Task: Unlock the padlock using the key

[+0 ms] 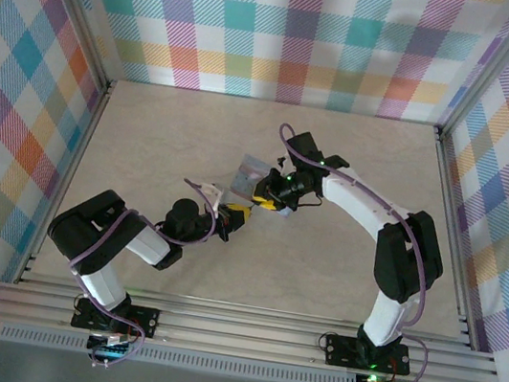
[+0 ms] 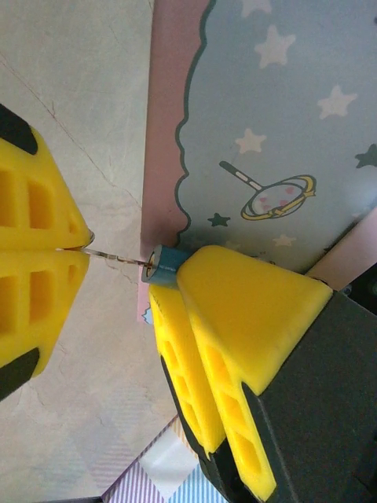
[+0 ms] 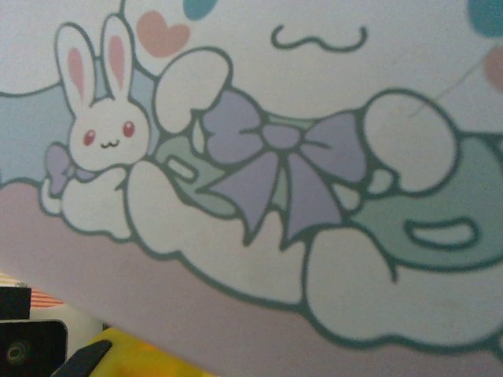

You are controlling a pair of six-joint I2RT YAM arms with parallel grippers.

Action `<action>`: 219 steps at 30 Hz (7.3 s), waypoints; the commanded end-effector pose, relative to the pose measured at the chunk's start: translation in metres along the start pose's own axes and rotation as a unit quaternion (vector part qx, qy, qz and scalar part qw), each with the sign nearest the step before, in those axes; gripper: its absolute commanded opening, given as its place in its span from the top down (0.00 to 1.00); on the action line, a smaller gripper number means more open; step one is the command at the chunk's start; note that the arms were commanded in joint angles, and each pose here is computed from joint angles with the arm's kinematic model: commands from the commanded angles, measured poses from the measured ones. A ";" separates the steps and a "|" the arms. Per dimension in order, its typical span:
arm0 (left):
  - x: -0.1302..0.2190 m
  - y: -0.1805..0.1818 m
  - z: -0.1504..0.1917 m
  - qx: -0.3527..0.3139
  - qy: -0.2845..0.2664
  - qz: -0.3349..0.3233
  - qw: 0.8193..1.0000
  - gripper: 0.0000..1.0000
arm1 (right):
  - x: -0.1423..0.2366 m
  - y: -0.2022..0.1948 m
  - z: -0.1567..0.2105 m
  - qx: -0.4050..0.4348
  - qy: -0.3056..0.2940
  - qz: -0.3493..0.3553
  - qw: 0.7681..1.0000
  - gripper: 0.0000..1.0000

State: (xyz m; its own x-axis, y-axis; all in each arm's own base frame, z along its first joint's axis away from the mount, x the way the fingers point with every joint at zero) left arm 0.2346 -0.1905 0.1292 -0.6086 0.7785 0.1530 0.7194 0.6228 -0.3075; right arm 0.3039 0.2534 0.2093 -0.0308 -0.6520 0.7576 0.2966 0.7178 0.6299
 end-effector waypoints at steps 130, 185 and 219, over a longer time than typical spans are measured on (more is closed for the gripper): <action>0.002 0.004 -0.030 0.054 -0.050 0.074 0.995 1.00 | 0.036 -0.005 -0.004 -0.017 0.018 -0.130 0.991 1.00; -0.011 0.006 -0.035 0.070 -0.047 0.096 0.992 1.00 | 0.049 -0.008 -0.006 -0.017 0.011 -0.143 0.989 1.00; -0.032 0.009 -0.038 0.077 -0.041 0.117 0.989 1.00 | 0.045 -0.007 -0.005 -0.014 0.030 -0.155 0.987 1.00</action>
State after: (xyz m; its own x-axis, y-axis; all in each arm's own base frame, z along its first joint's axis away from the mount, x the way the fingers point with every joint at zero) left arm 0.2650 -0.2011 0.1460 -0.4839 0.8741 0.0417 0.7513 0.4394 -0.4924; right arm 0.3112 0.2111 0.2156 -0.0935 -0.7943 0.6003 0.3919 0.5249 0.7555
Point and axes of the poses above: each hand's point on the last joint's axis, 136 mm out from that joint toward the fingers, its own x axis back along the fingers, its own y axis along the line the jaws close on, z = x × y, the point moved 10 cm from there along x, back along the fingers, and after that the axes turned 12 degrees about -x, right-handed, at the moved point
